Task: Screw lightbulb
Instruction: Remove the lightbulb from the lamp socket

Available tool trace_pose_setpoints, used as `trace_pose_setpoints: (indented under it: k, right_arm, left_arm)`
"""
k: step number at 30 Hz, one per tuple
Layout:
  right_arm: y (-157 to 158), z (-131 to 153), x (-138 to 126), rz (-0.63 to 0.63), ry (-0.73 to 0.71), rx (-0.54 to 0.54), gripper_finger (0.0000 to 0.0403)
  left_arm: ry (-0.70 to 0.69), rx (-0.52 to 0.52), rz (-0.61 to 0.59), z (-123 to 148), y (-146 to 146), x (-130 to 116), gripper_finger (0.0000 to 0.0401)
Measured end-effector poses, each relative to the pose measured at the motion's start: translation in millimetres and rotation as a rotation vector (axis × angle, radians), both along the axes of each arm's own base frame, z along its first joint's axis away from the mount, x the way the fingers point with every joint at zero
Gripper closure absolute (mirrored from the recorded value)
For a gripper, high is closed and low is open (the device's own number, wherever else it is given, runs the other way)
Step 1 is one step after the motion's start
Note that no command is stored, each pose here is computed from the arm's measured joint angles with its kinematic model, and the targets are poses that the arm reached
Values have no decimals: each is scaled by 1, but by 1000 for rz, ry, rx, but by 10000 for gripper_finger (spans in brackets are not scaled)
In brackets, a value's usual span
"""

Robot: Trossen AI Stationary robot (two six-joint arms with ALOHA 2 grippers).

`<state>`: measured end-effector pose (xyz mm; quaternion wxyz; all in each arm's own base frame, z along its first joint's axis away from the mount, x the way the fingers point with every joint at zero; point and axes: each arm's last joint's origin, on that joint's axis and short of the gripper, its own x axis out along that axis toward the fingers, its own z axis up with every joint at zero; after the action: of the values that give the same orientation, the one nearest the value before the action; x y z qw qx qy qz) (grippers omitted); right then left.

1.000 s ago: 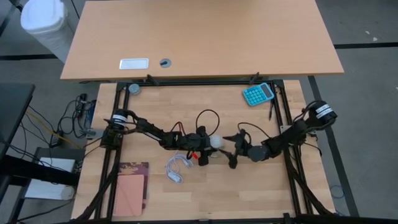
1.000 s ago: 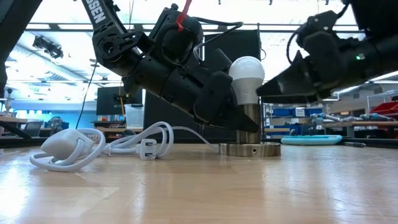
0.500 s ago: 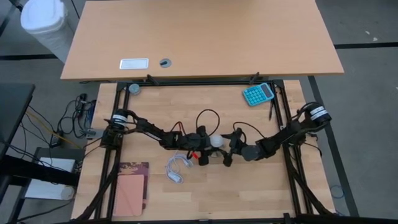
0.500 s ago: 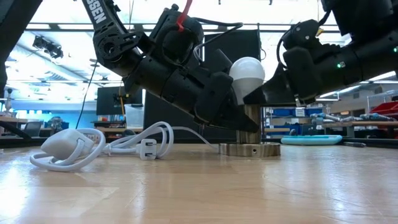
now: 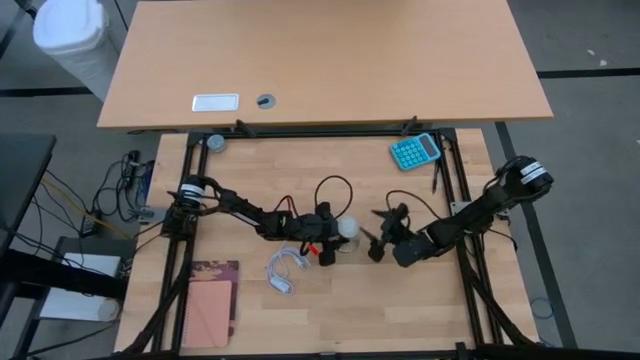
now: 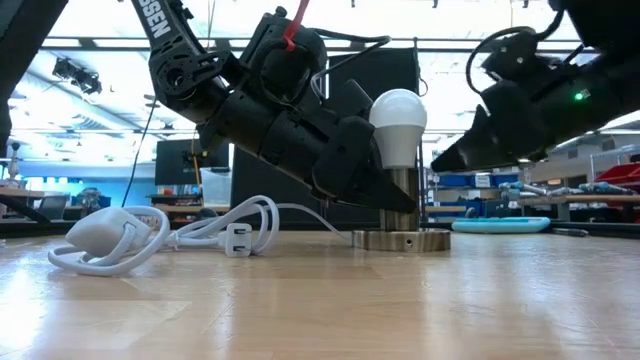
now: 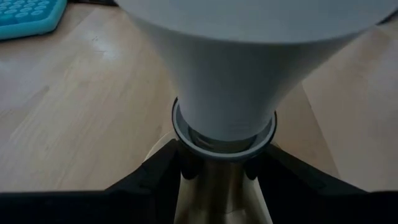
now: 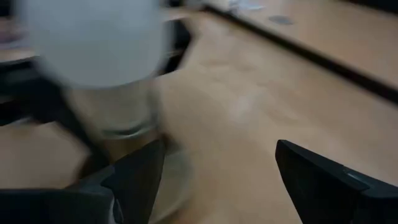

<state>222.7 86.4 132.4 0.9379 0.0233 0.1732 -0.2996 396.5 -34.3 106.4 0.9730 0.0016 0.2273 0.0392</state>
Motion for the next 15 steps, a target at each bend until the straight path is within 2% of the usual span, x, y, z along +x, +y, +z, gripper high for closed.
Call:
trace_pose_setpoints:
  k: [5, 15]
  right_arm:
    - [6, -4, 16, 160, -41, 50, 94]
    - [2, -6, 31, 181, -140, 19, 94]
  left_arm:
    - [-2, 0, -1, 0, 0, 0, 213]
    - [-2, 1, -1, 0, 0, 0, 213]
